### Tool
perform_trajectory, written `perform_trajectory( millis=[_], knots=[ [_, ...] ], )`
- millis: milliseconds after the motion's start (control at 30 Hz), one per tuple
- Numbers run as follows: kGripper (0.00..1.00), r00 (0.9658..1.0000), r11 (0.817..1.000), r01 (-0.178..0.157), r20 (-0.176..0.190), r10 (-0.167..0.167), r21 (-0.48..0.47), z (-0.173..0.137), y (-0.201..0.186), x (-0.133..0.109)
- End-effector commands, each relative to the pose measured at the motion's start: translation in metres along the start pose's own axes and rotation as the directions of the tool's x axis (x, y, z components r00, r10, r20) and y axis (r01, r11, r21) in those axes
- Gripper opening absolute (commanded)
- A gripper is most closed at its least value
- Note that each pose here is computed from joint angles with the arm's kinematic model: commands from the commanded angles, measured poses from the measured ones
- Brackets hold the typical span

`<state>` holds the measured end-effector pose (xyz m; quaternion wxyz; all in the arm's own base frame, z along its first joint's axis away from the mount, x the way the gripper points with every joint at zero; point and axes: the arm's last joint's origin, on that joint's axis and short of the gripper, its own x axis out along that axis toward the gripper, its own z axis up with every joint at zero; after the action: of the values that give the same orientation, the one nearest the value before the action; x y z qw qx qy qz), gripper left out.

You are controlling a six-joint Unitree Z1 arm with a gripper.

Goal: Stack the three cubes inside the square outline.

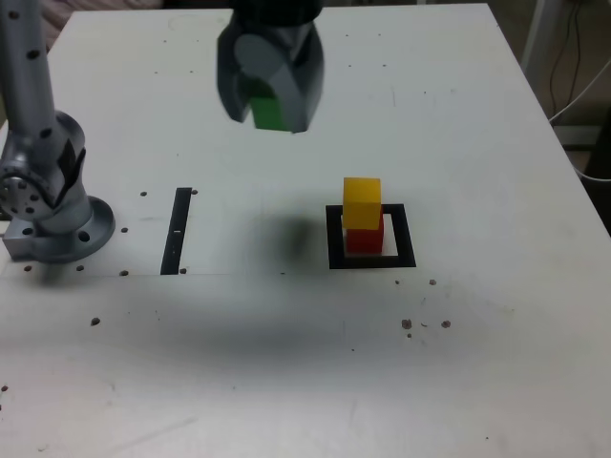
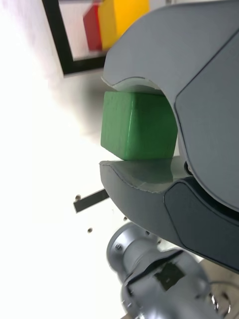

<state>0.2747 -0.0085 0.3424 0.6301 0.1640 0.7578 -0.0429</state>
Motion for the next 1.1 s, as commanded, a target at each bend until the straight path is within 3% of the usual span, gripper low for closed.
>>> perform_trajectory(
  millis=[0, 267, 567, 800, 1067],
  knots=[
    [0.30, 0.9996, 1.000, -0.008, 0.026, 0.008, -0.007, 0.008, -0.001, -0.009],
    [0.30, 0.9994, 0.999, 0.020, 0.029, -0.019, -0.032, 0.035, -0.009, -0.012],
    [0.30, 0.9998, 0.999, 0.003, 0.019, -0.002, -0.051, 0.054, -0.019, -0.009],
    [0.30, 0.9996, 0.997, 0.027, -0.008, -0.027, -0.074, 0.067, -0.023, 0.001],
    [0.30, 0.9977, 0.993, 0.068, 0.005, -0.067, -0.092, 0.073, -0.024, 0.004]
  ],
)
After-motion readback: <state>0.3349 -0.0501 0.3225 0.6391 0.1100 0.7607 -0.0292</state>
